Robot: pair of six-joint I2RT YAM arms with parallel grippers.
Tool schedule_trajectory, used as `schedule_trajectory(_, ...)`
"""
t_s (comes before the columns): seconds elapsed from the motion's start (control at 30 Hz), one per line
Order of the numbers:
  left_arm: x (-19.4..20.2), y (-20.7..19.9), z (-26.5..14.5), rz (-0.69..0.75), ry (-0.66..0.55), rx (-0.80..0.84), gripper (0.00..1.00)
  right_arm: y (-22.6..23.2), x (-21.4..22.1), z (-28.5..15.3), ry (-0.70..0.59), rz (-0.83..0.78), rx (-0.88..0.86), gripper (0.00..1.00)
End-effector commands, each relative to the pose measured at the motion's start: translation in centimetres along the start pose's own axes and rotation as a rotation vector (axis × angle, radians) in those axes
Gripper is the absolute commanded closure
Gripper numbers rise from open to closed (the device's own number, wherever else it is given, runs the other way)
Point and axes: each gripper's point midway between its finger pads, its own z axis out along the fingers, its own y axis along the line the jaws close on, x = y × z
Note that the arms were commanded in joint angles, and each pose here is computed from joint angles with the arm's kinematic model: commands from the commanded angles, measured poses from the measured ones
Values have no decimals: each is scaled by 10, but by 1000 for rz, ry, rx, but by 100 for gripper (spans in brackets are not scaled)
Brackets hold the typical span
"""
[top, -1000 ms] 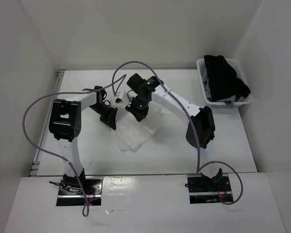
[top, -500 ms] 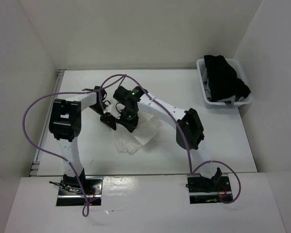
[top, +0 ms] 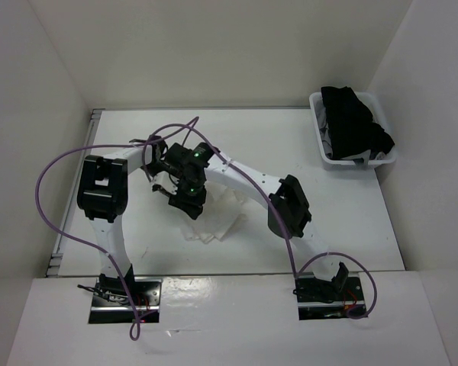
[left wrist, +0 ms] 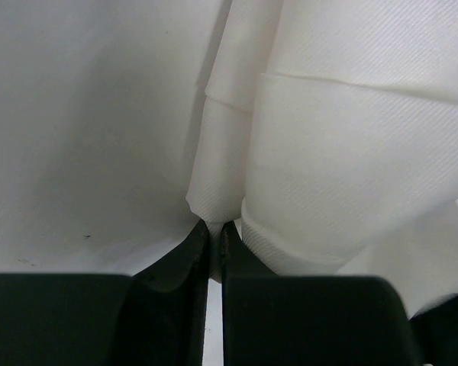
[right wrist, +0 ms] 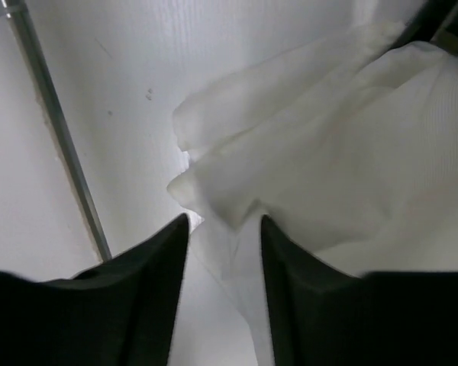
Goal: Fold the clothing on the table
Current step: Fold the skirt
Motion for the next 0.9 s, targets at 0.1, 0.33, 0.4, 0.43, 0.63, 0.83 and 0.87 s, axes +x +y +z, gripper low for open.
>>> schedule_trajectory(0.1, 2, -6, 0, -16, -4, 32, 92, 24, -15, -20, -35, -42, -45, 45)
schedule_trajectory(0.33, -1, -6, -8, -12, -25, 23, 88, 25, -27, -78, -119, -118, 77, 39)
schedule_trajectory(0.4, -1, -6, -12, -19, -31, 20, 85, 25, -19, -92, -111, -118, 122, 39)
schedule_trajectory(0.43, -1, -3, -14, -26, -36, 18, 79, 22, -14, -96, -94, -115, 155, 37)
schedule_trajectory(0.63, -2, 3, -57, -30, -124, -26, 59, -13, 24, -130, -105, -17, 256, 33)
schedule_trajectory(0.83, -10, 2, -124, -21, -312, -104, 29, -63, 64, -126, -147, 156, 286, 30)
schedule_trajectory(0.87, -4, -1, -125, -30, -319, -97, 26, -68, 67, -123, -150, 174, 290, 30)
